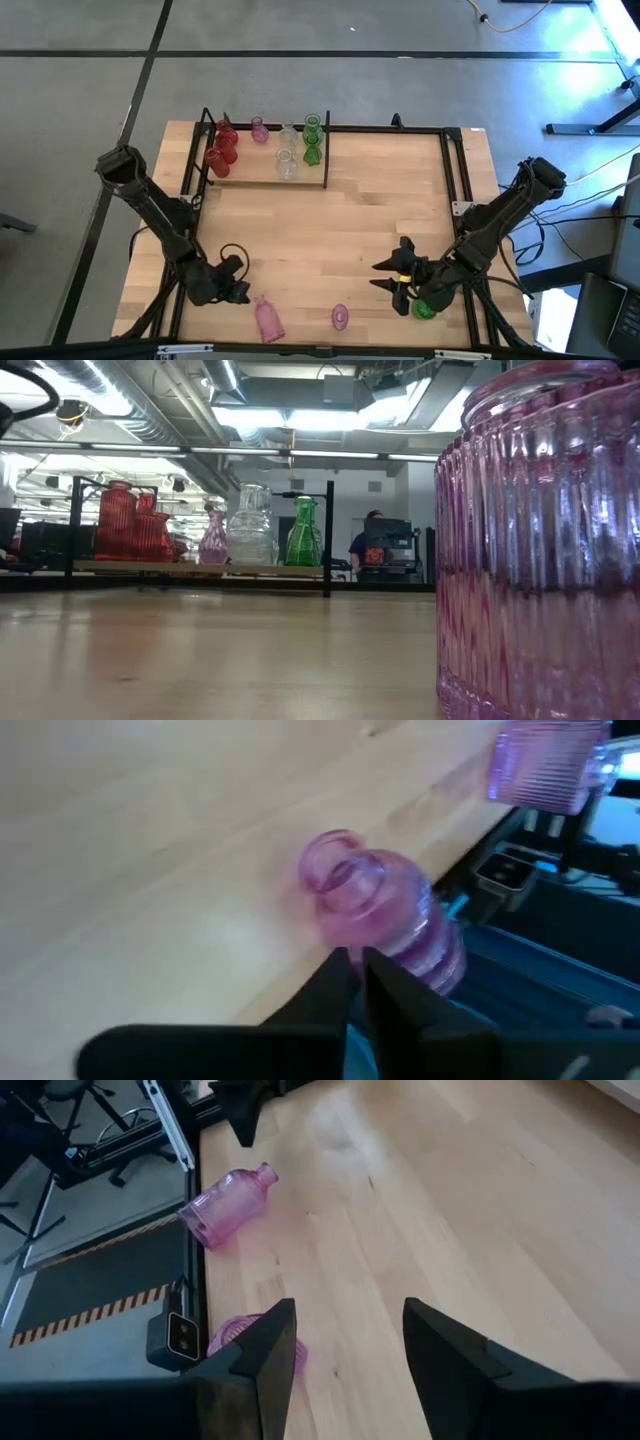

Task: Sort vases onto shelf
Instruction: Put the left purple vase on the shelf aligned with the other purple vase

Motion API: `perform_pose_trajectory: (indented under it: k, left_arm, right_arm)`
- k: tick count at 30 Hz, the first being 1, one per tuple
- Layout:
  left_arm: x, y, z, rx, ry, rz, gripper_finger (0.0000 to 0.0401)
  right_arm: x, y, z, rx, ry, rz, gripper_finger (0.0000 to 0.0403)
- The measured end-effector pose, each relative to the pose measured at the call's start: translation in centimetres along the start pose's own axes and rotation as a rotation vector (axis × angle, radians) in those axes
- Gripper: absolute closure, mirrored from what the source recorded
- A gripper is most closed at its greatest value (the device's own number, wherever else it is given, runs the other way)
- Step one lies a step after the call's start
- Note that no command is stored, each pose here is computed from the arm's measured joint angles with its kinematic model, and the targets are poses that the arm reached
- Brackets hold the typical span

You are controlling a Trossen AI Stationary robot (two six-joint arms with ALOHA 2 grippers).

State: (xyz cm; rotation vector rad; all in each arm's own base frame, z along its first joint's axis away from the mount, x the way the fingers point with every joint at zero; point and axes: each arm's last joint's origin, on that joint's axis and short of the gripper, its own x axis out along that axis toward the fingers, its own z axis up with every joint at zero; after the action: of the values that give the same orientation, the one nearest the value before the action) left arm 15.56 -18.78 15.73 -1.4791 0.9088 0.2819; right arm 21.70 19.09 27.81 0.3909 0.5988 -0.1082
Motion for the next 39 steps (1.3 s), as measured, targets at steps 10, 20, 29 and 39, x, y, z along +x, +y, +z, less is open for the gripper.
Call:
perform_pose_trajectory:
  k: [10,20,29,39]
  left_arm:
    - [0.5,-0.1,0.9,-0.049,0.016,-0.035,0.0238]
    - [0.5,0.7,0.2,-0.038,0.124,0.057,0.0169]
    - [0.4,1.8,0.5,-0.057,0.104,0.179,0.0183]
    - [-0.2,3.2,4.8,0.075,-0.397,0.331,0.0201]
  right_arm:
    - [0.0,0.1,0.1,0.008,-0.006,0.012,0.0235]
    - [0.0,0.1,0.1,0.007,-0.011,0.008,0.0235]
    - [0.0,0.5,0.4,0.037,-0.041,0.044,0.0235]
    - [2.8,-0.9,5.5,0.068,-0.173,0.183,0.0235]
